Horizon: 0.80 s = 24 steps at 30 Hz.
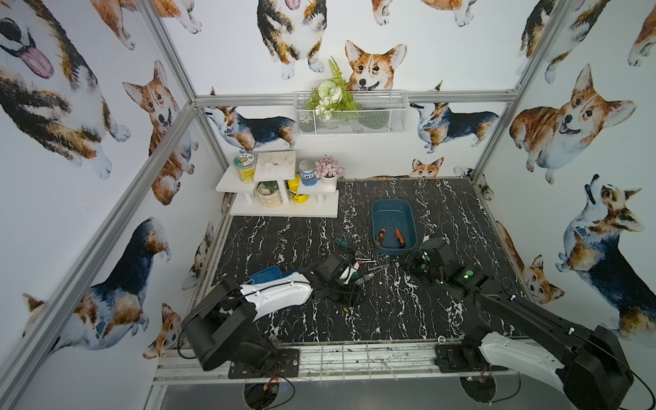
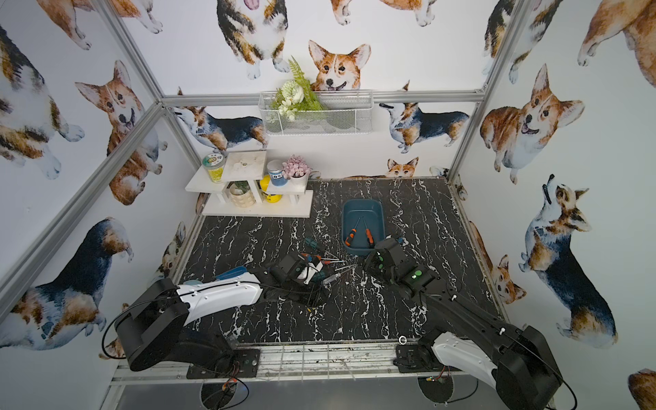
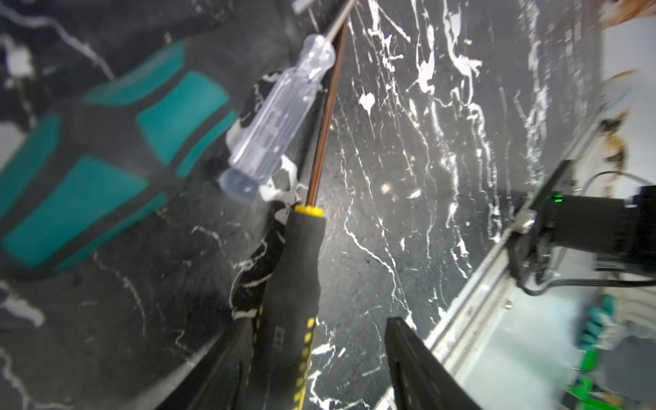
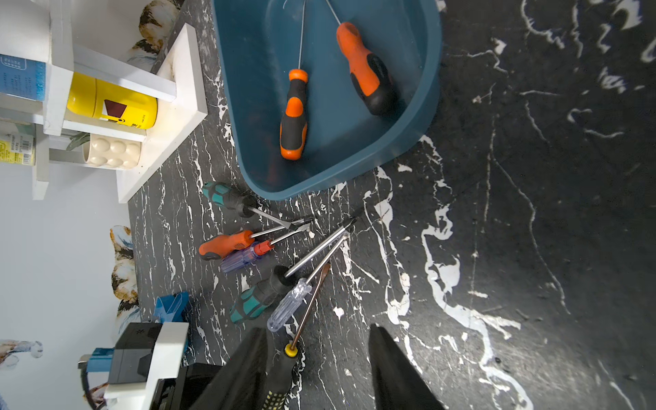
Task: Put the screwdriver on the desktop into the storage box
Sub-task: Pick up the screwdriver from the center of the board.
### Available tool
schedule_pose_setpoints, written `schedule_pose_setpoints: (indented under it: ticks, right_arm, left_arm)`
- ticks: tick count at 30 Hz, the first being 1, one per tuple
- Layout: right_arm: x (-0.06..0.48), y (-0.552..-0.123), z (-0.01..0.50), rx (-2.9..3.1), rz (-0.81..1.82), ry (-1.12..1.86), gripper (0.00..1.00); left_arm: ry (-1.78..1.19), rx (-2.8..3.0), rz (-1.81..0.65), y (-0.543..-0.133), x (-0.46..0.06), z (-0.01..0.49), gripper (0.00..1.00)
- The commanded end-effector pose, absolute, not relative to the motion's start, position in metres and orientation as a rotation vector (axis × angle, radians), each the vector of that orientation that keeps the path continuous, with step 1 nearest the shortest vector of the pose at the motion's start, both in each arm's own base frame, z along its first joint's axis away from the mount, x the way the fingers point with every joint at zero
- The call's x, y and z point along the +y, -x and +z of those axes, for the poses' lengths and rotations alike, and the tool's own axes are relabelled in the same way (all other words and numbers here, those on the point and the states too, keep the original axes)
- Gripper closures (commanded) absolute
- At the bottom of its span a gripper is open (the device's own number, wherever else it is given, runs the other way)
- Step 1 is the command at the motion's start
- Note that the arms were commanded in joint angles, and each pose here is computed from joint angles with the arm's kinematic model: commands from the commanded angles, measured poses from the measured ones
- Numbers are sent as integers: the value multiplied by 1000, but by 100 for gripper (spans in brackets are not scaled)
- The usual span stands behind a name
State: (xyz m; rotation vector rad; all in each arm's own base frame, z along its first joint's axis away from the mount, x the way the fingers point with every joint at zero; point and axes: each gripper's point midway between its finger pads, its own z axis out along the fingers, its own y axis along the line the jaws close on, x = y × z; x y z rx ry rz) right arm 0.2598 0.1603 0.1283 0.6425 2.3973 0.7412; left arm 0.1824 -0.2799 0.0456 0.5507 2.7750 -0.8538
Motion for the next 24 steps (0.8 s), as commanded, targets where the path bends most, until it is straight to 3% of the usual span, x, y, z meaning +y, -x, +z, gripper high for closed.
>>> schedule_pose_setpoints:
  ticks: [1, 6, 13, 20, 24]
  right_arm:
    - [154, -258, 126, 2397, 713, -673, 48]
    - [150, -258, 128, 2388, 699, -684, 47]
    - [143, -257, 127, 2384, 686, -698, 47]
    - [136, -256, 124, 2381, 684, -706, 48]
    - [133, -255, 123, 2380, 680, -705, 48]
  left_arm:
    - [-647, 2779, -640, -190, -279, 36, 35]
    - [-765, 2843, -352, -186, -281, 12, 44]
    - [-798, 2837, -159, -182, -284, 9, 58]
    - [-811, 2820, -73, -179, -284, 14, 87]
    - [-813, 2821, -68, -178, -289, 15, 97]
